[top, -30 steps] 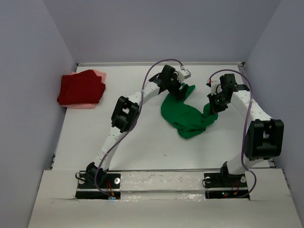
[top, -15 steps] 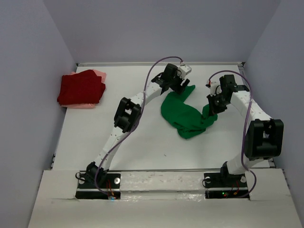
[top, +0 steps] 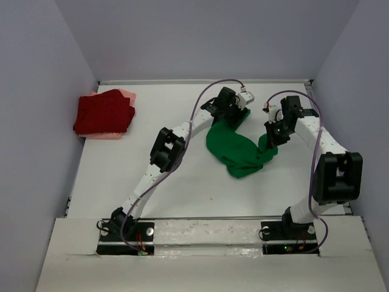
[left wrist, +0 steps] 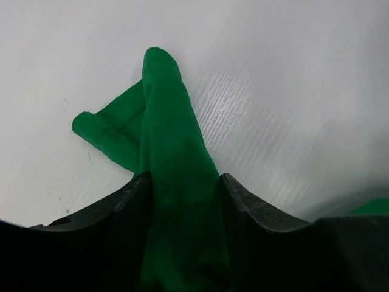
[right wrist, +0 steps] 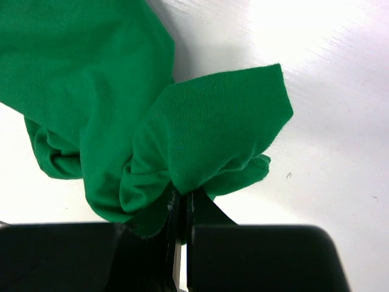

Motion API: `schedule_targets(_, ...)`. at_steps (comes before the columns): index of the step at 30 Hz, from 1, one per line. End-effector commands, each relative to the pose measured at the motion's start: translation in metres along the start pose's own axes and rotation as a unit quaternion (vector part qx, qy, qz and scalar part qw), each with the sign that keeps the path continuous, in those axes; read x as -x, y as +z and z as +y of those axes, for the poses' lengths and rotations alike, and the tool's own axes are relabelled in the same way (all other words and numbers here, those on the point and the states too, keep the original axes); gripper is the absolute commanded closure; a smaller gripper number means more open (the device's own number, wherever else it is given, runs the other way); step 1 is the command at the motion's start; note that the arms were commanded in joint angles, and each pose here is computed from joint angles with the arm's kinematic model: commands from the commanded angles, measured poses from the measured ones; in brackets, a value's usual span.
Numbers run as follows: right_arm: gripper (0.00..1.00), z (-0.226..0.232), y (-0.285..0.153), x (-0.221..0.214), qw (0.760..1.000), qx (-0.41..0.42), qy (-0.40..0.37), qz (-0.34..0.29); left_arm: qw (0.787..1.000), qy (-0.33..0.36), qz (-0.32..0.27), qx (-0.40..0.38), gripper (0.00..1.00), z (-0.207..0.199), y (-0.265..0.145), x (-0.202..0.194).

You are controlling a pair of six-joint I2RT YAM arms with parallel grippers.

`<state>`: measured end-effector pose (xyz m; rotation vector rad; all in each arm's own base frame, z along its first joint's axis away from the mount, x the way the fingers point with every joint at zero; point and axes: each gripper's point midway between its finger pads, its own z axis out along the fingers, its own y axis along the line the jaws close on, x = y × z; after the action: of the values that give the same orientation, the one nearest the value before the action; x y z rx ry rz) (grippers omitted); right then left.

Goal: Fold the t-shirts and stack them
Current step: Flatten the tshirt out

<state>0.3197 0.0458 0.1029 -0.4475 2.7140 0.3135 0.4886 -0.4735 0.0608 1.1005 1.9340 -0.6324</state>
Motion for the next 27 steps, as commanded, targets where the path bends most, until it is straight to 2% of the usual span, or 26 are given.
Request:
schedule_targets(1,1.00,0.003,-0.002,0.001,1.000,0.010,-0.005,0.001,0.999,0.035,-0.003,0.006,0.49,-0.015,0.003,0.014)
schedule_targets(3,1.00,0.004,-0.004,0.000,1.000,0.009,-0.006,-0.001,0.999,0.043,0.003,0.019,0.69,-0.016,0.005,0.012)
schedule_targets(4,1.00,0.004,-0.005,0.001,1.000,0.010,-0.007,-0.003,0.999,0.046,0.007,0.025,0.74,-0.019,0.006,0.011)
schedule_targets(5,1.00,0.004,-0.006,0.001,1.000,0.008,-0.008,-0.004,0.998,0.046,0.014,0.046,0.92,-0.013,0.007,0.007)
schedule_targets(6,1.00,0.004,-0.007,0.001,1.000,0.008,-0.008,-0.004,0.997,0.047,0.016,0.055,0.98,-0.011,0.007,0.006)
schedule_targets(10,1.00,0.005,-0.005,-0.001,1.000,0.011,-0.007,-0.001,0.995,0.051,0.019,0.087,1.00,-0.004,0.004,0.008)
schedule_targets(14,1.00,0.004,-0.002,-0.001,1.000,0.011,-0.007,0.004,0.989,0.061,-0.006,0.133,1.00,0.010,-0.015,0.033)
schedule_targets(18,1.00,0.000,-0.007,0.006,1.000,-0.001,-0.010,-0.011,0.974,0.091,-0.043,0.204,1.00,0.032,-0.059,0.084)
schedule_targets(22,1.00,-0.013,-0.018,0.011,0.999,-0.048,-0.005,-0.017,0.938,0.119,-0.055,0.321,1.00,0.074,-0.120,0.123)
schedule_targets(24,1.00,-0.020,-0.020,0.012,0.998,-0.067,-0.004,-0.017,0.928,0.106,-0.054,0.352,1.00,0.100,-0.146,0.126)
schedule_targets(27,1.00,-0.033,-0.021,0.018,0.995,-0.101,-0.001,-0.023,0.926,0.066,-0.053,0.369,1.00,0.125,-0.183,0.126)
